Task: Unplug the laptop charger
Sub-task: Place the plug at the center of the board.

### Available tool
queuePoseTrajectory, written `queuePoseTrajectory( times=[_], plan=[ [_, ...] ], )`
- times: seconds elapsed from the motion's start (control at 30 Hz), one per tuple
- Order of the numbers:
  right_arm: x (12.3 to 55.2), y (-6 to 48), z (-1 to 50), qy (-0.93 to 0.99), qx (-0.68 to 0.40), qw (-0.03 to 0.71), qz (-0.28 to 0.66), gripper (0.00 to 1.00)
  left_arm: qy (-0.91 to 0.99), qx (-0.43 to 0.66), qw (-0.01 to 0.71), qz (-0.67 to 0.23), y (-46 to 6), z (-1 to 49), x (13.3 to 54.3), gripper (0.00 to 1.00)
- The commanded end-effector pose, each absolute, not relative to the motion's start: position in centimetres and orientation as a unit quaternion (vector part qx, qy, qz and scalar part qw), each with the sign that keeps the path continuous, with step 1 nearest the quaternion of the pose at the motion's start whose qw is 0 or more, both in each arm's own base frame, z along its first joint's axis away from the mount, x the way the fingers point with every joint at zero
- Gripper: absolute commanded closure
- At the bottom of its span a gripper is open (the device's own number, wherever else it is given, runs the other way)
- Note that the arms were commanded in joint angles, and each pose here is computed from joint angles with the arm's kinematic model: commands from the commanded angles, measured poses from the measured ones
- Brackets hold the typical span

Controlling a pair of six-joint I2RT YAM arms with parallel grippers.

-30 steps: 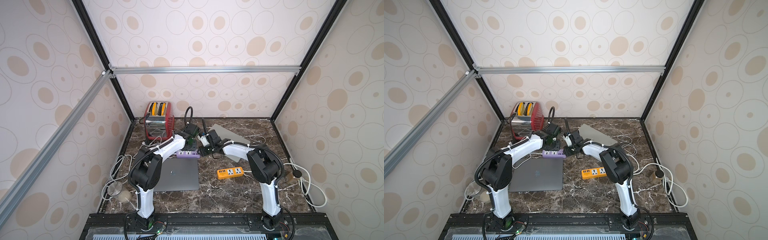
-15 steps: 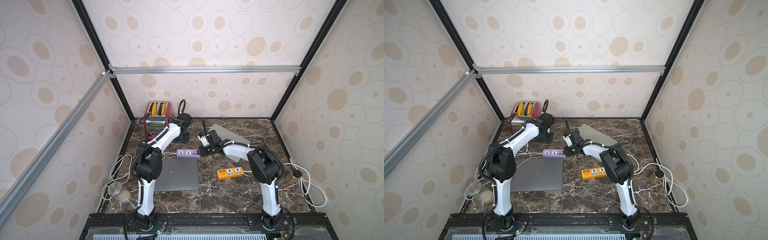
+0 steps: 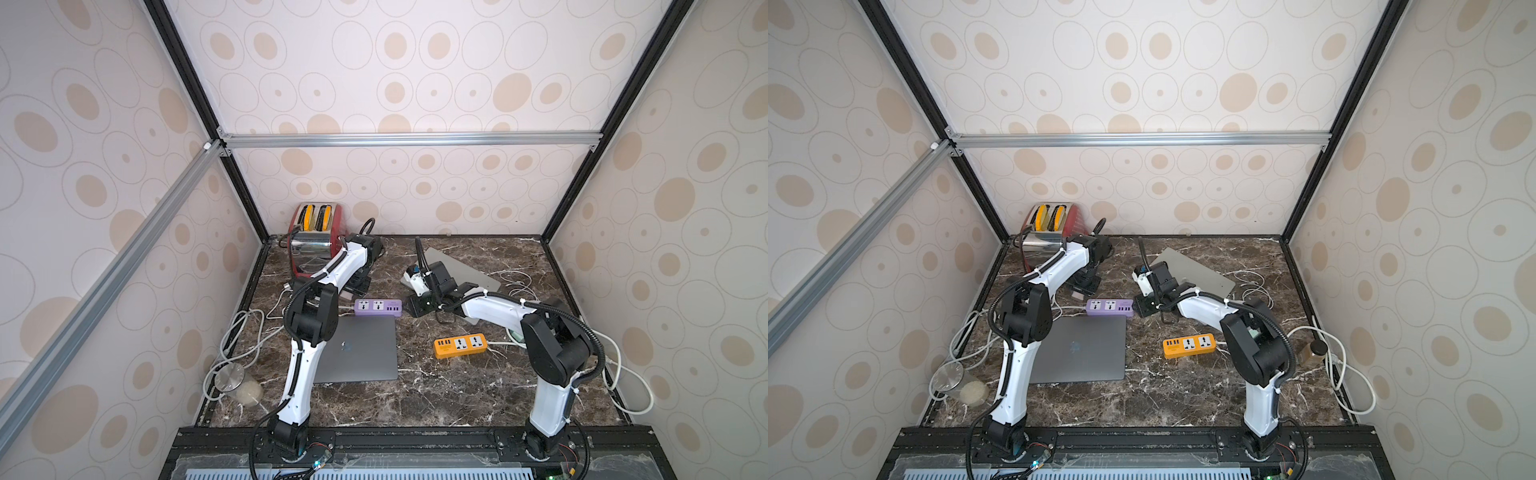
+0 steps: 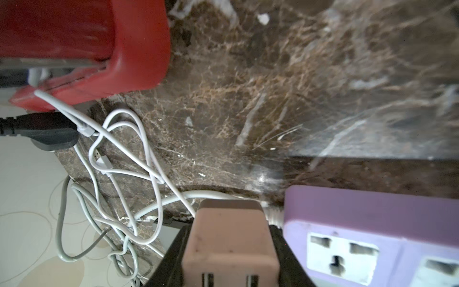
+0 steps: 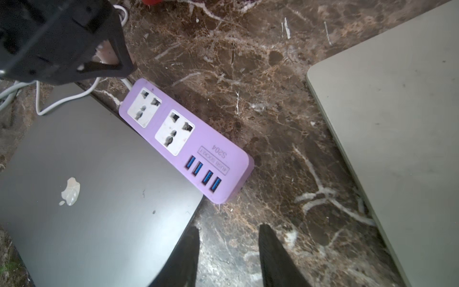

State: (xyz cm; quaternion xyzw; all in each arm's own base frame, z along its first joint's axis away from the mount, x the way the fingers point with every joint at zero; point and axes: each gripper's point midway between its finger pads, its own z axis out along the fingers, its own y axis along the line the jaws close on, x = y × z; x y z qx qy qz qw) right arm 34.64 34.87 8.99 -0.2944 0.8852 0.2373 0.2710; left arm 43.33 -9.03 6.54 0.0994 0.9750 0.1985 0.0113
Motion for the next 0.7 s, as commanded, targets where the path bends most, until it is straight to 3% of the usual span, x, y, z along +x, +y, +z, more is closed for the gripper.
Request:
queuePoseTrajectory(
  times=[0.0, 0.3, 0.47, 0.67],
  plan=[
    [34.1, 34.4, 9.6, 0.884, -0.299, 0.275, 0.232, 0.57, 0.968, 0.106, -0.005, 0.228, -7.3, 6.3, 43.0, 0.74],
    [33.9, 34.2, 9.7, 0.884, -0.299, 0.274, 0.231, 0.57, 0.962, 0.115, 0.015, 0.249, -7.1, 4.9, 44.6, 0.64],
    [33.8, 34.2, 9.5, 0.885, -0.300, 0.271, 0.231, 0.57, 0.967, 0.118, 0.043, 0.220, -8.1, 5.1, 45.6, 0.51],
    [33.9, 34.5, 9.3, 0.885, -0.299, 0.268, 0.237, 0.57, 0.971, 0.124, 0.077, 0.190, -9.3, 5.9, 46.7, 0.45]
  ],
)
